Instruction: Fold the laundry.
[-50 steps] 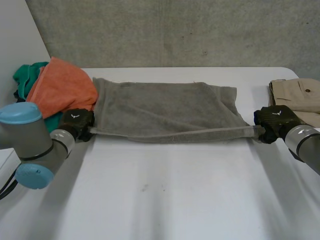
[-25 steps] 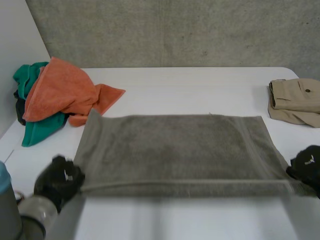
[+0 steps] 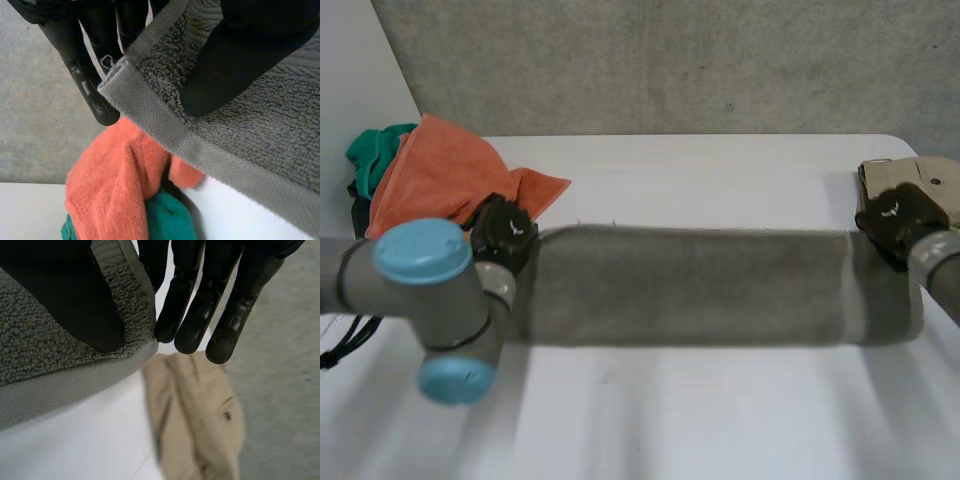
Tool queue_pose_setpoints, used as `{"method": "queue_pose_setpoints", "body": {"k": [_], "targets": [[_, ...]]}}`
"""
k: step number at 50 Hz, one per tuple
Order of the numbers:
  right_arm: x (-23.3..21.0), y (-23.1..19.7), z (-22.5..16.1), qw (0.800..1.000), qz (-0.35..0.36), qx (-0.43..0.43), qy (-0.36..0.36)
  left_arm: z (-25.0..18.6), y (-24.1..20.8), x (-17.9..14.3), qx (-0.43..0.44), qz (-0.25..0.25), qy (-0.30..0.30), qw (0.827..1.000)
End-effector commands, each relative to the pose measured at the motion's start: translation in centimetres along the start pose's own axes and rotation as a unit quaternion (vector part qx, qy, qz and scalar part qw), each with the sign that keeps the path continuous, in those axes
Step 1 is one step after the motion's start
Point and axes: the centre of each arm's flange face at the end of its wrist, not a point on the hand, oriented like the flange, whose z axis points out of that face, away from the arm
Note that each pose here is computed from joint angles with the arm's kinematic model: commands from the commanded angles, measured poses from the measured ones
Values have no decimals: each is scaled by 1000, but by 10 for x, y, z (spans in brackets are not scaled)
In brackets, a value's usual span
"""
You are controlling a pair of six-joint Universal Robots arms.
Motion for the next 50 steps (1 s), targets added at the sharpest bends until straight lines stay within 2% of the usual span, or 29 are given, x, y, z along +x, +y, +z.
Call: {"method": "queue_pose_setpoints", "body": {"k": [1,6,9,13,19,23,27,31,33,38,45,50], "targets": [[-10,3,55,998,-25,21,58,57,4,16,7,-2,-27,1000],[-22,5,81,996,-28,34,77,75,4,25,11,-4,-35,999],[-29,2,83,996,-24,29,84,76,-1,28,20,-4,-41,999],[-21,-9,73,994,2,25,104,72,-14,18,39,-12,-67,997],[12,-27,37,988,93,72,98,49,-22,-4,48,-19,-81,995],[19,-28,8,987,126,83,49,30,-15,-4,35,-17,-64,997],[12,-6,-13,986,162,38,-28,7,-11,-9,29,-17,-51,998],[-7,16,-32,972,205,-7,-115,-15,-8,-5,27,-27,-34,999],[-11,20,-33,969,211,-6,-124,-19,-7,-4,26,-34,-30,999],[-13,31,-26,972,209,-2,-110,-22,-6,-2,25,-59,-24,998],[-28,50,-2,974,202,5,-97,-22,-6,-3,25,-63,-27,997],[-17,61,4,979,193,-4,-63,-24,-9,-8,28,-65,-32,997]]}}
